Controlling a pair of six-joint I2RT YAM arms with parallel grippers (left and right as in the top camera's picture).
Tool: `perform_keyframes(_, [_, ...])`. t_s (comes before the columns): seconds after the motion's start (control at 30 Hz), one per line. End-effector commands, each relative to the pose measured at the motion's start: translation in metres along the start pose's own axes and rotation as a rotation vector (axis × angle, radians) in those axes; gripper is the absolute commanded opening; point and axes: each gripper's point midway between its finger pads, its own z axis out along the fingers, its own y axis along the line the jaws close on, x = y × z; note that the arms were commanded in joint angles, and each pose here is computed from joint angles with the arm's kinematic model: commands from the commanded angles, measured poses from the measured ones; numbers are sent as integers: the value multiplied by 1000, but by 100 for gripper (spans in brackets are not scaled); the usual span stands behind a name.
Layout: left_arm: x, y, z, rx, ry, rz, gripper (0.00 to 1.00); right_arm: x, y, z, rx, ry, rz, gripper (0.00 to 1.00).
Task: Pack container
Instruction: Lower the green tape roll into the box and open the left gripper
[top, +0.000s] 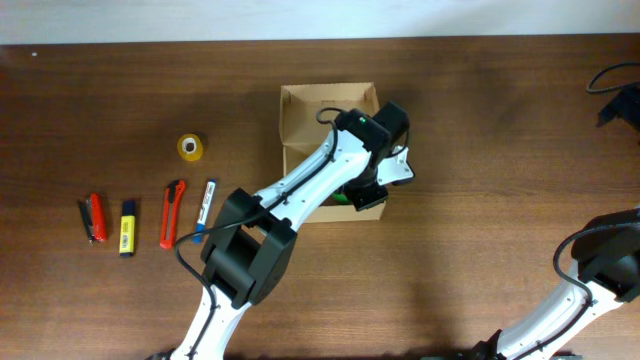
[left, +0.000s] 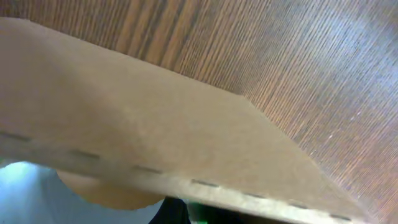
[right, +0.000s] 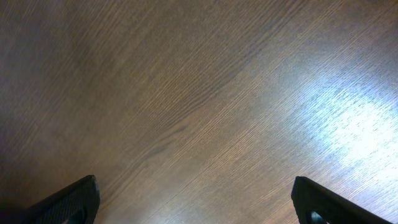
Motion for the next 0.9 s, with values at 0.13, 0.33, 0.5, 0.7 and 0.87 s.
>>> perform_keyframes(0.13, [-1, 2, -1, -4, -4, 19, 2, 1, -1, -11, 0, -26, 1, 99])
perform_keyframes(0.33, [0, 2, -1, -6, 0, 18, 25, 1, -1, -11, 0, -26, 1, 99])
perform_keyframes(0.5, [4, 11, -1, -53, 23, 16, 33, 1, -1, -11, 0, -26, 2, 99])
perform_keyframes(0.7, [3, 18, -6, -73, 17, 0, 33, 1, -1, -11, 0, -26, 2, 99])
perform_keyframes(0.87, [0, 25, -15, -83, -2, -14, 32, 1, -1, -11, 0, -26, 1, 99])
